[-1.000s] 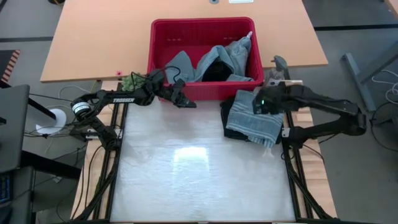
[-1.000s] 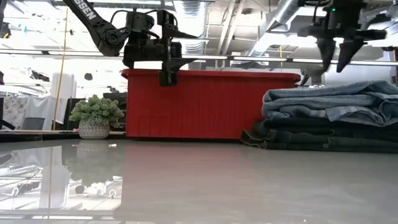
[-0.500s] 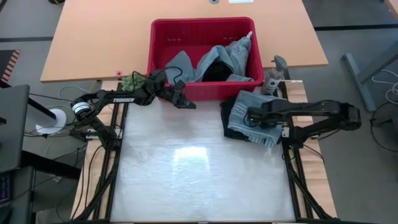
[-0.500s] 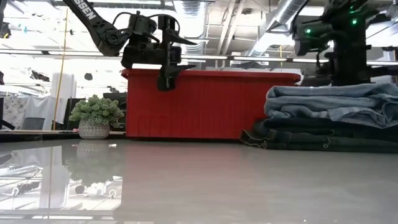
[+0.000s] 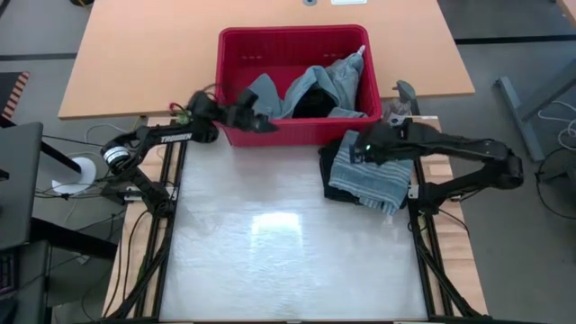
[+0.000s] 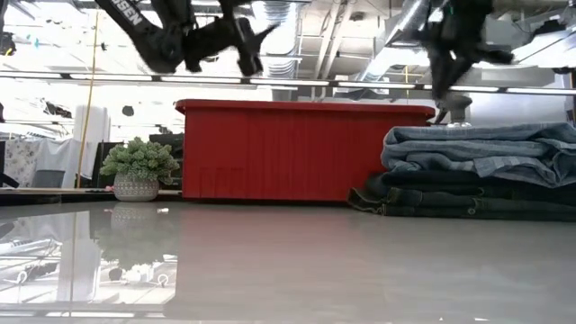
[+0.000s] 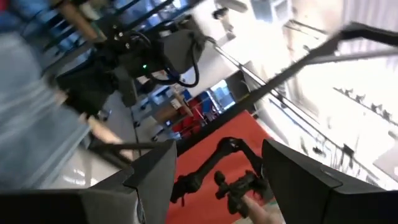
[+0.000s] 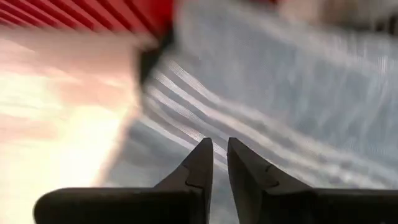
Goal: Fold Laundry from Bin
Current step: Fold the blue pants
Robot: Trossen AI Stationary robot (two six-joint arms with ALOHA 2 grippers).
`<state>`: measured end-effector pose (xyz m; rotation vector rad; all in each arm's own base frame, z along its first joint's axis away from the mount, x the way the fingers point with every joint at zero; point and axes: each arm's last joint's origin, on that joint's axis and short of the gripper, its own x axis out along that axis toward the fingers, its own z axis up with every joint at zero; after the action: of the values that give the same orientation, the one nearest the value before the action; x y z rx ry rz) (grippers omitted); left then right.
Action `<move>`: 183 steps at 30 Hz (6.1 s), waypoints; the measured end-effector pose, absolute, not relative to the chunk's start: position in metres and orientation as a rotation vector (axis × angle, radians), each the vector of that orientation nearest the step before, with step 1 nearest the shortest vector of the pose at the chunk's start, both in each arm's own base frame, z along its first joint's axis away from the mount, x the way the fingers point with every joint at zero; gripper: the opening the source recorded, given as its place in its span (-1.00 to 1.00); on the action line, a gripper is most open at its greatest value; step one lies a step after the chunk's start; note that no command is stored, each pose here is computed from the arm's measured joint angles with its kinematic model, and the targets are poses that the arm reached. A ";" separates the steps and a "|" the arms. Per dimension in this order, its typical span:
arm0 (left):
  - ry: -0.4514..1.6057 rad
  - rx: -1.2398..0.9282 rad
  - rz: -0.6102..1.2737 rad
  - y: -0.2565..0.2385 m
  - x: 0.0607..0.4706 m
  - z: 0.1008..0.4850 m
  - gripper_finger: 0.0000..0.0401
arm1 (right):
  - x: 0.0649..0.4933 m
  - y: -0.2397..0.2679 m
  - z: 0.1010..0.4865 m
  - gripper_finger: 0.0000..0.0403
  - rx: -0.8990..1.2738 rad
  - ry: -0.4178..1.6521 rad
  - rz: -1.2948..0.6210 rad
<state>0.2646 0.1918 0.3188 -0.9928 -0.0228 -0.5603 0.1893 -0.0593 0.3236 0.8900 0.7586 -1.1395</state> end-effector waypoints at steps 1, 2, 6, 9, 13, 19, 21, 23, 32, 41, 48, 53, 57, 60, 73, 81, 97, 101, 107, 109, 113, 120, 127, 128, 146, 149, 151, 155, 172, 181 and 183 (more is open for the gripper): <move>-0.033 -0.960 -0.575 0.193 0.264 0.330 0.13 | 0.190 -0.059 0.335 -0.62 0.869 0.722 -1.119; -0.044 -0.919 -0.590 0.193 0.265 0.342 0.13 | 0.191 -0.060 0.348 -0.62 0.849 0.684 -1.098; -0.113 -0.705 -0.615 0.196 0.269 0.397 0.13 | 0.186 -0.060 0.393 -0.62 0.746 0.556 -1.040; -0.205 -0.509 -0.558 0.199 0.271 0.437 0.13 | 0.179 -0.062 0.419 -0.62 0.647 0.512 -1.005; -0.275 -0.461 -0.312 0.210 0.271 0.471 0.13 | 0.168 -0.069 0.434 -0.57 0.567 0.521 -1.033; 0.013 -0.317 0.133 0.278 0.284 0.459 0.13 | 0.157 -0.085 0.429 -0.46 0.467 0.644 -1.098; 0.080 -0.339 0.214 0.305 0.297 0.445 0.13 | 0.157 -0.089 0.429 -0.43 0.434 0.669 -1.105; 0.115 -0.365 0.236 0.331 0.307 0.435 0.13 | 0.156 -0.094 0.428 -0.41 0.423 0.671 -1.119; 0.224 -0.157 0.468 0.376 0.334 0.369 0.13 | 0.147 -0.108 0.428 -0.34 0.394 0.691 -1.198; 0.399 -0.068 0.489 0.365 0.354 0.344 0.13 | 0.148 -0.115 0.429 -0.34 0.487 0.608 -1.258; 0.482 0.035 0.478 0.342 0.392 0.320 0.13 | 0.153 -0.119 0.429 -0.34 0.510 0.568 -1.267; 0.579 0.041 0.523 0.345 0.407 0.283 0.13 | 0.160 -0.123 0.424 -0.34 0.511 0.596 -1.268; 0.657 0.106 0.621 0.343 0.416 0.267 0.13 | 0.170 -0.129 0.417 -0.34 0.516 0.641 -1.260; 0.739 0.140 0.731 0.344 0.419 0.252 0.10 | 0.177 -0.133 0.411 -0.34 0.519 0.677 -1.252; 0.741 0.297 0.955 0.349 0.402 0.305 -0.98 | 0.201 -0.138 0.395 -0.34 0.450 0.820 -1.169; 0.472 0.482 1.082 0.320 0.368 0.416 -0.99 | 0.202 -0.146 0.397 -0.34 0.455 0.766 -1.189; -0.254 0.494 1.021 0.199 0.245 0.596 -1.00 | 0.254 -0.189 0.411 -0.28 0.014 0.528 -0.747; -0.180 0.486 1.041 0.202 0.248 0.590 -1.00 | 0.285 -0.197 0.398 -0.09 -0.092 0.489 -0.690; -0.091 0.495 1.039 0.206 0.253 0.582 -1.00 | 0.330 -0.207 0.373 0.35 -0.231 0.457 -0.666; -0.085 0.493 1.041 0.206 0.253 0.581 -1.00 | 0.342 -0.210 0.368 0.43 -0.236 0.462 -0.663; -0.071 0.490 1.042 0.206 0.253 0.580 -1.00 | 0.359 -0.222 0.368 0.46 -0.282 0.490 -0.649; 0.016 0.514 1.010 0.203 0.258 0.574 -1.00 | 0.376 -0.262 0.362 0.45 -0.311 0.534 -0.667; 0.052 0.546 0.935 0.201 0.261 0.570 -1.00 | 0.392 -0.299 0.336 -0.12 -0.243 0.645 -0.584; 0.062 0.545 0.929 0.202 0.261 0.569 -0.99 | 0.393 -0.302 0.336 -0.34 -0.242 0.651 -0.581; 0.429 0.468 0.680 0.279 0.212 0.519 -0.42 | 0.255 -0.357 0.462 -0.86 -0.227 0.389 -1.121; 0.501 0.446 0.648 0.295 0.221 0.500 -0.20 | 0.234 -0.356 0.479 -0.86 -0.185 0.269 -1.092; 0.530 0.439 0.678 0.305 0.227 0.491 -0.07 | 0.224 -0.349 0.497 -0.86 -0.174 0.146 -1.032; 0.538 0.477 0.828 0.319 0.237 0.487 0.07 | 0.205 -0.316 0.542 -0.86 -0.203 -0.093 -0.896; 0.390 0.490 1.112 0.277 0.223 0.533 0.10 | 0.161 -0.073 0.642 -0.86 -0.520 -0.408 0.716; 0.282 0.331 0.972 0.222 0.193 0.559 0.09 | 0.187 -0.043 0.637 -0.86 -0.369 -0.446 0.764; 0.216 0.283 0.896 0.201 0.185 0.569 0.09 | 0.209 -0.039 0.631 -0.86 -0.322 -0.443 0.777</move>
<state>0.1851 0.2006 0.5686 0.2825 0.2165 0.8963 0.2090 -0.0388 0.6310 -0.3224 -0.4427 0.7769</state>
